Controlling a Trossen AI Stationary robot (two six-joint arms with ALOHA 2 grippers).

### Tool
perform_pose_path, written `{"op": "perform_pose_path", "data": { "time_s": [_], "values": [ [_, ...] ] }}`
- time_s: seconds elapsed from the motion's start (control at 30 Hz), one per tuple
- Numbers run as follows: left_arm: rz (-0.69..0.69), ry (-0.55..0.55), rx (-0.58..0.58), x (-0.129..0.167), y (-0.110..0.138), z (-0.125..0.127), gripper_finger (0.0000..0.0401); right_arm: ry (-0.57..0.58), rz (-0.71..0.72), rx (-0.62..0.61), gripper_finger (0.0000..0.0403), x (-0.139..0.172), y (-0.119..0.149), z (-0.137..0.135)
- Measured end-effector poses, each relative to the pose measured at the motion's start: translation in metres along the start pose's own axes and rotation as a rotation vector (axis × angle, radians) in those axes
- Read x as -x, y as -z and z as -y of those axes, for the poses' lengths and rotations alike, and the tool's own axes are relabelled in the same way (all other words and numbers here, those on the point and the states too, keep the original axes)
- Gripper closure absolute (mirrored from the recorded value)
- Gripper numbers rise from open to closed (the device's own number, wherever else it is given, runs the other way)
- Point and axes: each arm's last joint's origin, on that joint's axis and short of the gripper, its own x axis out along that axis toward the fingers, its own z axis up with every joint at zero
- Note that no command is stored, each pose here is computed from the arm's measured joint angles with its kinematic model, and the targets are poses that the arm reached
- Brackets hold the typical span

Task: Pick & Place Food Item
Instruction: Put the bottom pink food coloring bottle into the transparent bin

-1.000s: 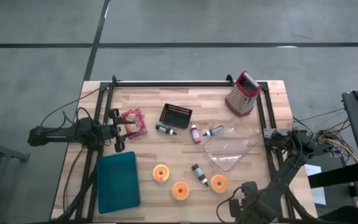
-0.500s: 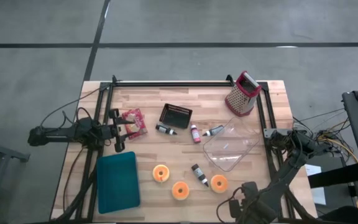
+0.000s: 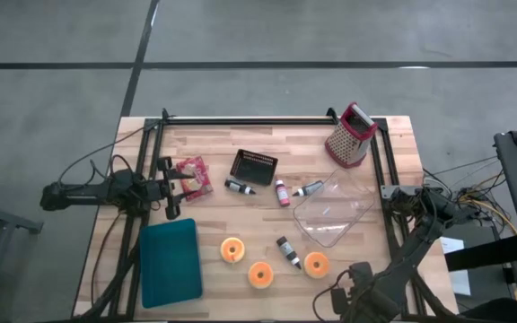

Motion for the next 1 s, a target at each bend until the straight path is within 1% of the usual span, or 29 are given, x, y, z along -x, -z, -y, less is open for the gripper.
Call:
{"op": "perform_pose_path", "data": {
  "time_s": [0.33, 0.5, 0.67, 1.0],
  "values": [
    [0.000, 0.000, 0.000, 0.0000, 0.0001, 0.0000, 0.0201, 0.017, -0.006, -0.002, 0.0362, -0.0001, -0.0001, 0.0009],
    [0.000, 0.000, 0.000, 0.0000, 0.0001, 0.0000, 0.0201, 0.031, 0.018, 0.002, 0.0350, -0.0004, -0.0011, 0.0037],
    [0.000, 0.000, 0.000, 0.0000, 0.0001, 0.0000, 0.0201, 0.009, 0.077, 0.016, 0.0337, -0.0015, -0.0006, 0.0082],
    [0.000, 0.000, 0.000, 0.0000, 0.0000, 0.0000, 0.0201, -0.002, 0.065, 0.020, 0.0321, 0.0012, 0.0013, 0.0080]
  ]
}}
